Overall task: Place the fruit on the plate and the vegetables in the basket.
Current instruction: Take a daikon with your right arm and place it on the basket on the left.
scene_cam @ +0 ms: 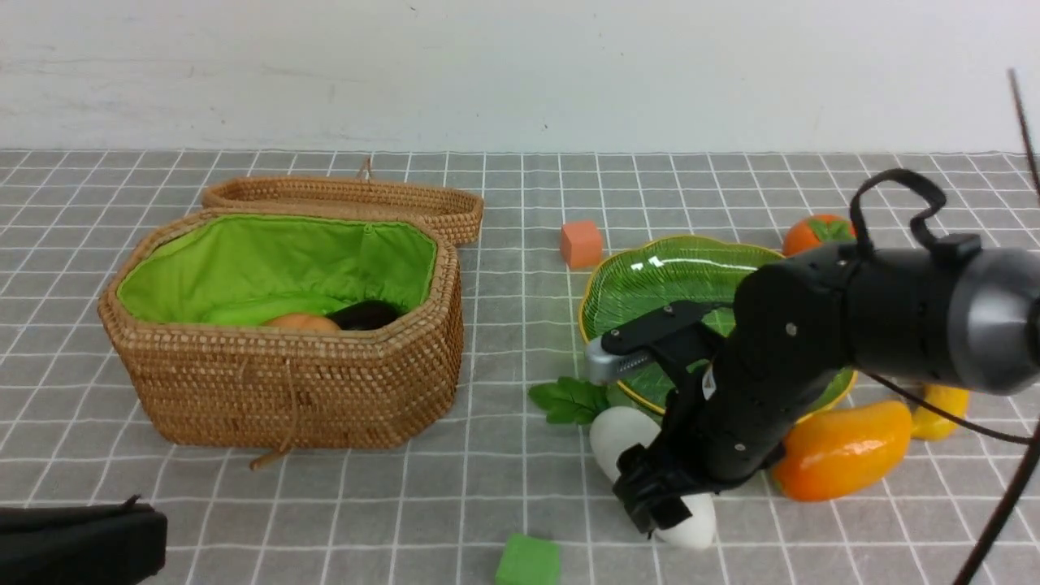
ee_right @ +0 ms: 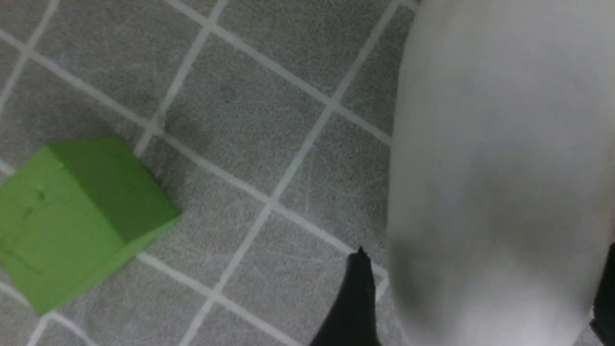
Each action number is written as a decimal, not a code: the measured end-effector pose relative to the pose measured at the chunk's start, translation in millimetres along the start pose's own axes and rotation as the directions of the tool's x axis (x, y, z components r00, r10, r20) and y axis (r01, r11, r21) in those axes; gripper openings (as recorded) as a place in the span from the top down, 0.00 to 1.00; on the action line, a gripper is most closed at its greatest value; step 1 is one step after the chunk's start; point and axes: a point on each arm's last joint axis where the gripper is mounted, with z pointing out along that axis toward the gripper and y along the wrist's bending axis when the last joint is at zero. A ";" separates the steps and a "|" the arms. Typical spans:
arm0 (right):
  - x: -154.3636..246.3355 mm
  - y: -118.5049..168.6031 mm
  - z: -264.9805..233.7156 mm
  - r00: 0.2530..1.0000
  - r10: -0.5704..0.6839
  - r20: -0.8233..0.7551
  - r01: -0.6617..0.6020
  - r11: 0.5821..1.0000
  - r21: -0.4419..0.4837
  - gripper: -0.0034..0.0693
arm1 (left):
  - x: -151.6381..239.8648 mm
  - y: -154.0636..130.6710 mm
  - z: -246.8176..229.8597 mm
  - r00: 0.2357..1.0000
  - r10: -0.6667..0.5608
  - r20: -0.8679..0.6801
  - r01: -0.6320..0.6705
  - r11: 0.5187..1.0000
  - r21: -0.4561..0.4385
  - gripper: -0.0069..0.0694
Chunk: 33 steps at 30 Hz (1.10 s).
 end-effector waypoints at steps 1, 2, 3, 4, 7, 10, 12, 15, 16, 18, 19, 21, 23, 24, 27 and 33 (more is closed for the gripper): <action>-0.4 -0.5 4.2 1.000 0.000 -0.002 0.000 1.000 0.002 0.12 | 0.1 -0.2 0.0 1.000 -0.003 -0.002 0.003 1.000 0.002 0.93; -0.5 -0.8 7.2 1.000 0.000 -0.005 0.000 1.000 0.003 0.13 | 0.2 -0.3 0.0 1.000 -0.004 -0.002 0.004 1.000 0.003 0.93; -0.6 -1.1 10.5 1.000 0.001 -0.007 -0.001 1.000 0.003 0.15 | 0.3 -0.4 0.0 1.000 -0.005 -0.003 0.005 1.000 0.004 0.93; -0.7 -1.4 13.6 1.000 -0.003 -0.010 0.003 1.000 0.004 0.18 | 0.4 -0.4 0.0 1.000 -0.006 -0.004 0.006 1.000 0.004 0.93; -0.6 -1.6 16.2 1.000 -0.022 -0.015 0.022 1.000 0.004 0.24 | 0.6 -0.3 0.0 1.000 -0.006 -0.006 0.006 1.000 0.003 0.93; -1.2 -0.7 16.6 0.999 -0.049 -0.013 0.049 0.999 0.001 0.24 | 0.7 -0.2 0.0 1.000 -0.005 -0.008 0.005 1.000 0.002 0.93; -1.1 2.4 13.5 0.998 -0.062 -0.022 0.062 0.998 -0.005 0.24 | 0.6 0.8 0.0 1.000 0.008 -0.007 -0.008 1.000 -0.008 0.93; -4.5 13.0 -3.9 0.996 -0.089 -0.018 0.089 0.996 -0.024 0.24 | 0.2 2.5 -0.3 0.999 0.032 -0.002 -0.032 0.999 -0.028 0.93; -6.4 16.4 -12.8 0.995 -0.096 -0.006 0.095 0.995 -0.030 0.24 | 0.1 3.0 -0.3 0.999 0.038 -0.001 -0.038 0.999 -0.033 0.93; -15.4 27.9 -38.1 0.992 -0.111 0.055 0.114 0.992 -0.052 0.24 | -0.1 3.4 -0.3 0.999 0.043 0.000 -0.043 0.998 -0.037 0.93; -22.4 37.2 -61.4 0.985 -0.125 0.118 0.134 0.989 -0.068 0.24 | -0.1 3.4 -0.3 0.999 0.043 0.000 -0.043 0.998 -0.037 0.93; -39.8 51.8 -100.9 0.957 -0.141 0.254 0.168 0.982 -0.091 0.24 | -0.3 3.6 -0.3 0.999 0.044 0.003 -0.044 0.998 -0.039 0.93; -50.2 58.6 -118.2 0.932 -0.157 0.327 0.197 0.976 -0.093 0.24 | -0.5 4.0 -0.4 0.999 0.036 0.005 -0.036 0.998 -0.044 0.93; -63.4 66.7 -134.2 0.891 -0.196 0.411 0.252 0.964 -0.087 0.24 | -0.9 5.0 -0.4 1.000 0.018 0.011 -0.017 0.998 -0.055 0.93; -97.0 86.4 -147.2 0.760 -0.341 0.553 0.427 0.904 -0.029 0.24 | -4.6 10.6 -2.0 0.999 -0.017 0.044 0.022 0.993 -0.118 0.93; -147.0 108.6 -108.8 0.583 -0.501 0.640 0.601 0.796 0.075 0.24 | -11.1 22.6 -6.1 0.989 -0.082 0.124 0.110 0.963 -0.244 0.93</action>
